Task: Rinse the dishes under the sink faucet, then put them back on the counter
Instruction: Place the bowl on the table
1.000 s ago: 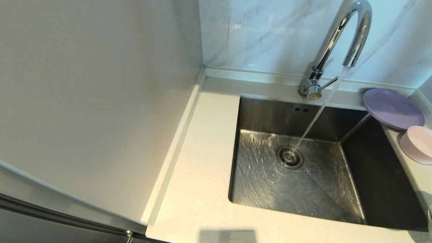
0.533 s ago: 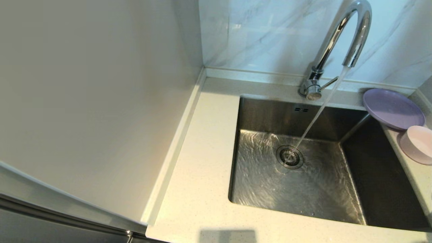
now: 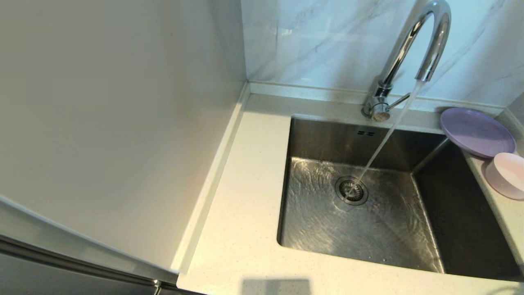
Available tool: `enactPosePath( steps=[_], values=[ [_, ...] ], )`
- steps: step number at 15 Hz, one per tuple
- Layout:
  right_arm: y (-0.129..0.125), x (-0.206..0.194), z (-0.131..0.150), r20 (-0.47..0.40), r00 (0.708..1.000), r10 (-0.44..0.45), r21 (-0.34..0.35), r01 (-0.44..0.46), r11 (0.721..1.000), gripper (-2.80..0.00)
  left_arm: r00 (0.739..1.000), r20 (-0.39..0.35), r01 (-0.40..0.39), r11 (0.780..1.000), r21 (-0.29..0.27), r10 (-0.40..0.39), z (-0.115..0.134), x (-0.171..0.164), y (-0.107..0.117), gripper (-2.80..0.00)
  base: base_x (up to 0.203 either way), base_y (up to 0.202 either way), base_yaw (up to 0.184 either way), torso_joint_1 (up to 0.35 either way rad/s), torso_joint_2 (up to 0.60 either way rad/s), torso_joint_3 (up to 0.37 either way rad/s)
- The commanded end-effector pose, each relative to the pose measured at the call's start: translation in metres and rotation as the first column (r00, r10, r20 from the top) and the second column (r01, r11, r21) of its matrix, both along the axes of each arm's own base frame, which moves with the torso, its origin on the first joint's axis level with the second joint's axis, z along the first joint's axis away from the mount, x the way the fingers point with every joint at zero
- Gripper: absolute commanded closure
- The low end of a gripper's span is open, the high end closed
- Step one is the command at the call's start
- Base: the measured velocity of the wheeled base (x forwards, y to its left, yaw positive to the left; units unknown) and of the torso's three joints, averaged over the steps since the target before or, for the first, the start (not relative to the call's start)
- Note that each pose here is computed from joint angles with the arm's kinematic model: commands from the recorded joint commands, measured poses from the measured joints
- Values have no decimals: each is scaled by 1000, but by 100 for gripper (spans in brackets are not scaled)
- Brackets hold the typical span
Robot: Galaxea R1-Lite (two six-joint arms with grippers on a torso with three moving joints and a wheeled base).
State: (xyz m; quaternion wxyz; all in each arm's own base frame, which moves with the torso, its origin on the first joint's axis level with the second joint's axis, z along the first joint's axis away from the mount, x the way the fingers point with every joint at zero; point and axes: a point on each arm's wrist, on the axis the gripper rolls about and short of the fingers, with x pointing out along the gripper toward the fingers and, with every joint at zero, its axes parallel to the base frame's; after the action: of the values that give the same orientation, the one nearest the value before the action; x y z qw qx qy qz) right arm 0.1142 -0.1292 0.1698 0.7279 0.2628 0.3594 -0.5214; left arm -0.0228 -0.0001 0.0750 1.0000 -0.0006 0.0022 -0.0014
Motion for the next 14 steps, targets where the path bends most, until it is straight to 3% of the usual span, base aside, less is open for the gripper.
enactPosePath(
  steps=[1, 7, 14],
  values=[
    [-3, 2, -1, -5, 1000, -2, 7, 2, 1000, 0, 1000, 0, 0, 1000, 0, 0, 0, 0, 0, 0, 0, 0, 0, 0, 0, 0],
    [-10, 11, -5, -21, 1000, 4, 29, -3, 1000, 0, 1000, 0, 0, 1000, 0, 0, 0, 0, 0, 0, 0, 0, 0, 0, 0, 0],
    [-16, 16, -6, -22, 999, 29, 4, -29, 1000, 0, 1000, 0, 0, 1000, 0, 0, 0, 0, 0, 0, 0, 0, 0, 0, 0, 0]
  ],
)
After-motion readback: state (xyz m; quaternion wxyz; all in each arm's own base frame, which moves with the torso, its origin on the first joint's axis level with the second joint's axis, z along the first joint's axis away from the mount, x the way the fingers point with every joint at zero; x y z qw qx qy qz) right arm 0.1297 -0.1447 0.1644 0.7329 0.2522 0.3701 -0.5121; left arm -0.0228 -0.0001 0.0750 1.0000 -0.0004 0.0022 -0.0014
